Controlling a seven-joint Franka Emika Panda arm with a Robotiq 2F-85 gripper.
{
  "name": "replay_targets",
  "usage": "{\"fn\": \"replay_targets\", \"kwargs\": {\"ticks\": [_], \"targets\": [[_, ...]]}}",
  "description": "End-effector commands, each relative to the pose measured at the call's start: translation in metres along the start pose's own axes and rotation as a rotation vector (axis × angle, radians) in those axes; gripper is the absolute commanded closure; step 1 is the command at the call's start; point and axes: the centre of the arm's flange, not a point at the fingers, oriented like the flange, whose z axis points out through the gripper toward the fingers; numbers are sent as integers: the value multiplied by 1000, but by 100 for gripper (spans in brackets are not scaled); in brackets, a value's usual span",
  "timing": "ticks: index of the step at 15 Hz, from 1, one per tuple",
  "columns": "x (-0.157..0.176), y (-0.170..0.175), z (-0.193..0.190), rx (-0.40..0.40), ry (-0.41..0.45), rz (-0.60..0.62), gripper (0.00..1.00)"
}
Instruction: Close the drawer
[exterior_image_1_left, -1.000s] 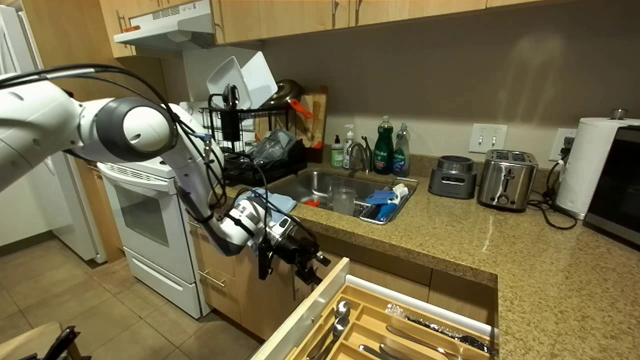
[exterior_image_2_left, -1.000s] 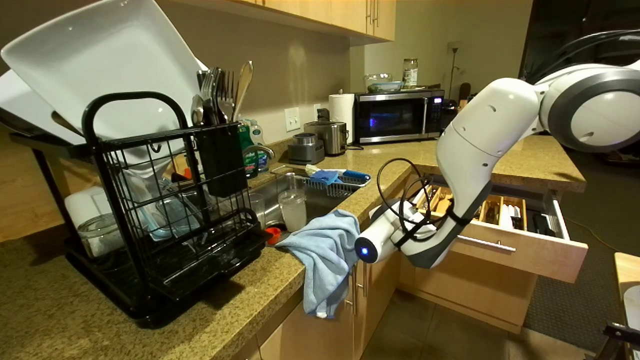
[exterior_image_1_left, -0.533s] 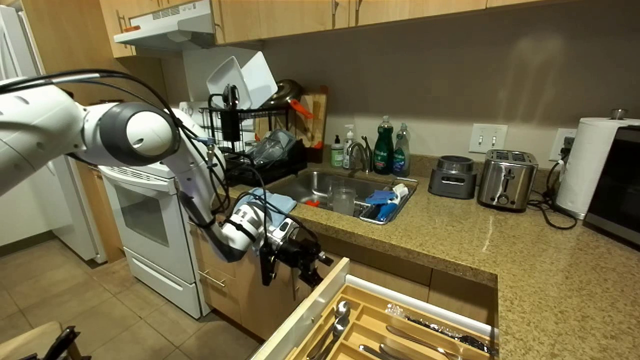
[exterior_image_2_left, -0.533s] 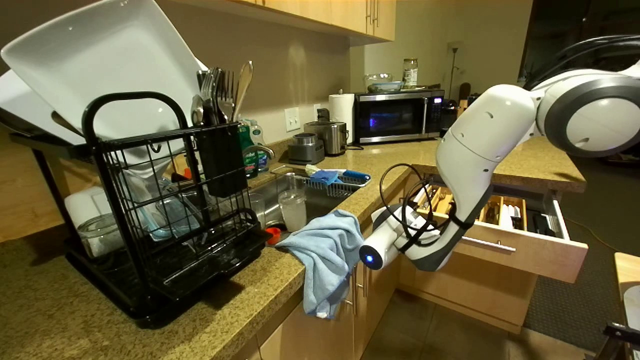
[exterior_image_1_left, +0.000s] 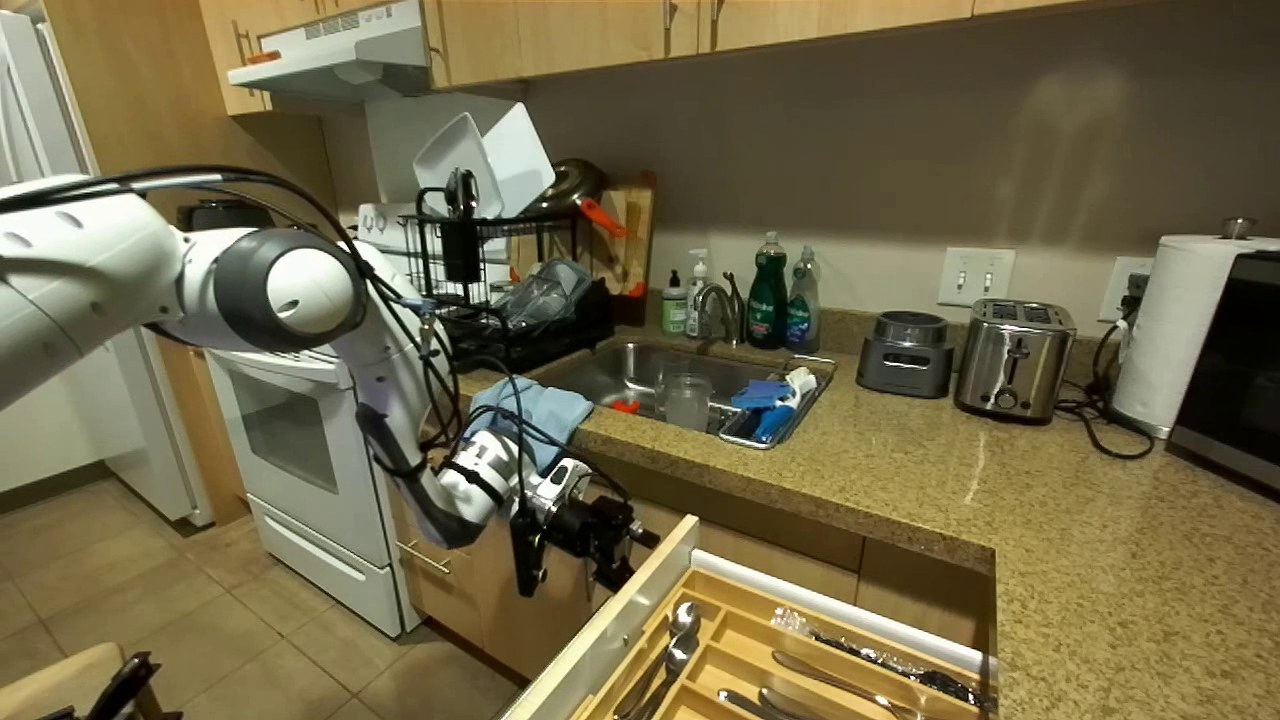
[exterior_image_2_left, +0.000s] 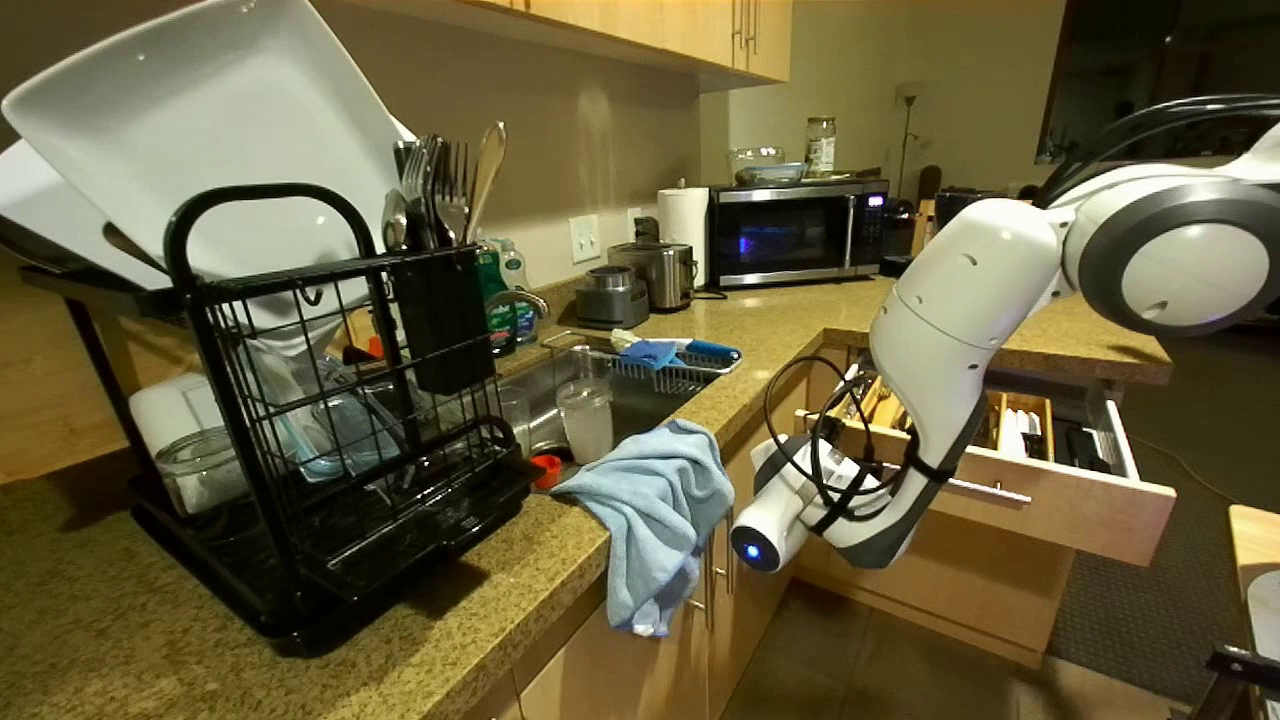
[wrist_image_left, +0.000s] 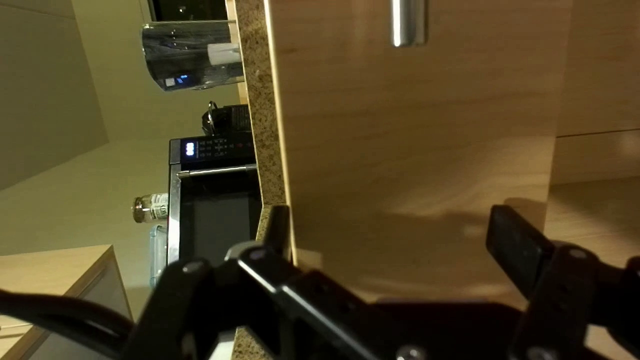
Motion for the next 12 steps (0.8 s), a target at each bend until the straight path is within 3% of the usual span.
{"fn": "replay_targets", "kwargs": {"ticks": [1,12], "targets": [[-8,-1,9,-32,-4,10,0],[-3,-1,27,-61,-42,16,0]]}}
